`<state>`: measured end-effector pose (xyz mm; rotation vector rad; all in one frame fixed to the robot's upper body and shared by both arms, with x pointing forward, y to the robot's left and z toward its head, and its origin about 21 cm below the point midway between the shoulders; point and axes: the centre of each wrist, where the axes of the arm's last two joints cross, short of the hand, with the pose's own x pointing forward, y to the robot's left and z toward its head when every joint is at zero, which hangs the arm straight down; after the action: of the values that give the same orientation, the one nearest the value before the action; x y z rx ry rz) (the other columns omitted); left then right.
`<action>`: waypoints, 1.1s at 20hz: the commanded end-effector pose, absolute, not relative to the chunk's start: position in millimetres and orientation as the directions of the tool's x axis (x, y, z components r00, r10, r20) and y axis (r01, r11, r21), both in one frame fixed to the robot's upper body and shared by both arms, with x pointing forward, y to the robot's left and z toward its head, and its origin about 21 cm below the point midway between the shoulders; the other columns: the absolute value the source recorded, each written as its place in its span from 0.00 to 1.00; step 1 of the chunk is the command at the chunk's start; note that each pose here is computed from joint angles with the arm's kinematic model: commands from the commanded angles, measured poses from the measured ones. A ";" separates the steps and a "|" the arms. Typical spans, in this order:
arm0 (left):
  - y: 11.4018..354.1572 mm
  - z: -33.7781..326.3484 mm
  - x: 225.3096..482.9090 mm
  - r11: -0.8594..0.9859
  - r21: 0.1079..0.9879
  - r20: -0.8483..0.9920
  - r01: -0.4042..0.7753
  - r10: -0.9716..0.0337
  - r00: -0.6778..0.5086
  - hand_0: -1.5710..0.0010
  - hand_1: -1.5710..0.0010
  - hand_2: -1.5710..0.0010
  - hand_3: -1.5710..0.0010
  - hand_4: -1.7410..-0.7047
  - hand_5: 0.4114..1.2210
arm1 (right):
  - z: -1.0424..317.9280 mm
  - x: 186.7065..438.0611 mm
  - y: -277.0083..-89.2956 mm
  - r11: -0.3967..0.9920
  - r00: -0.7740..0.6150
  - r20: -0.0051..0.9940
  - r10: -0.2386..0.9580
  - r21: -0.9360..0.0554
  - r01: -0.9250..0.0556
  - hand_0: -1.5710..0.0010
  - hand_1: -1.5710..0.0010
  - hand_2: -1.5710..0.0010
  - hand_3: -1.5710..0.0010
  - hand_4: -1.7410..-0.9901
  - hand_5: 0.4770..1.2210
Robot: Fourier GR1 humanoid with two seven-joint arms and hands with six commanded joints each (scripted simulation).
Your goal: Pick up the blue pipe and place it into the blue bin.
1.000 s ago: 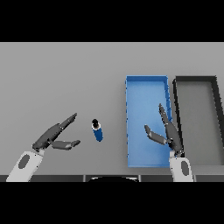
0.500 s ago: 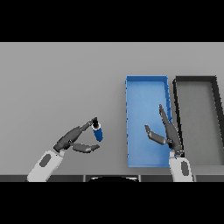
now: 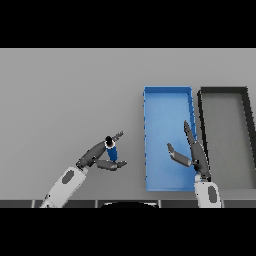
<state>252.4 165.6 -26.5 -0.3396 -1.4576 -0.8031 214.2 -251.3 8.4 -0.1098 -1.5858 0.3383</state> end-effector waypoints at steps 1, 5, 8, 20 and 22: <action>160.7 -24.9 255.9 0.706 0.240 0.964 0.666 -0.257 -0.075 1.00 1.00 1.00 1.00 0.53 0.12 | 9.7 212.5 -253.3 0.950 -0.055 0.960 0.276 -0.281 -0.136 1.00 1.00 1.00 1.00 0.56 0.25; 151.5 -29.1 256.8 0.722 0.150 0.984 0.675 -0.177 -0.029 0.94 0.84 0.75 0.70 0.42 0.39 | 6.4 214.3 -252.4 0.952 -0.054 0.963 0.264 -0.269 -0.143 1.00 1.00 1.00 1.00 0.56 0.25; 147.1 -28.7 256.1 0.732 0.097 0.993 0.674 -0.116 -0.016 0.50 0.44 0.38 0.38 0.22 0.69 | 9.0 213.9 -252.2 0.949 -0.072 0.959 0.275 -0.283 -0.139 1.00 1.00 1.00 1.00 0.57 0.25; 115.0 3.8 247.5 0.707 0.119 0.983 0.697 0.015 -0.182 0.03 0.03 0.03 0.08 0.03 0.98 | 9.0 221.0 -253.8 0.943 -0.084 0.953 0.291 -0.301 -0.144 1.00 1.00 1.00 1.00 0.61 0.25; 111.8 19.5 250.5 0.694 0.121 0.978 0.710 0.037 -0.203 0.02 0.02 0.02 0.08 0.02 0.99 | 9.4 220.3 -250.9 0.936 -0.075 0.947 0.312 -0.320 -0.145 1.00 1.00 1.00 1.00 0.62 0.26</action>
<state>250.6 111.8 19.8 -0.6131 -1.6848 -0.6849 220.3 -251.0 9.4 -0.1314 -1.6035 0.3789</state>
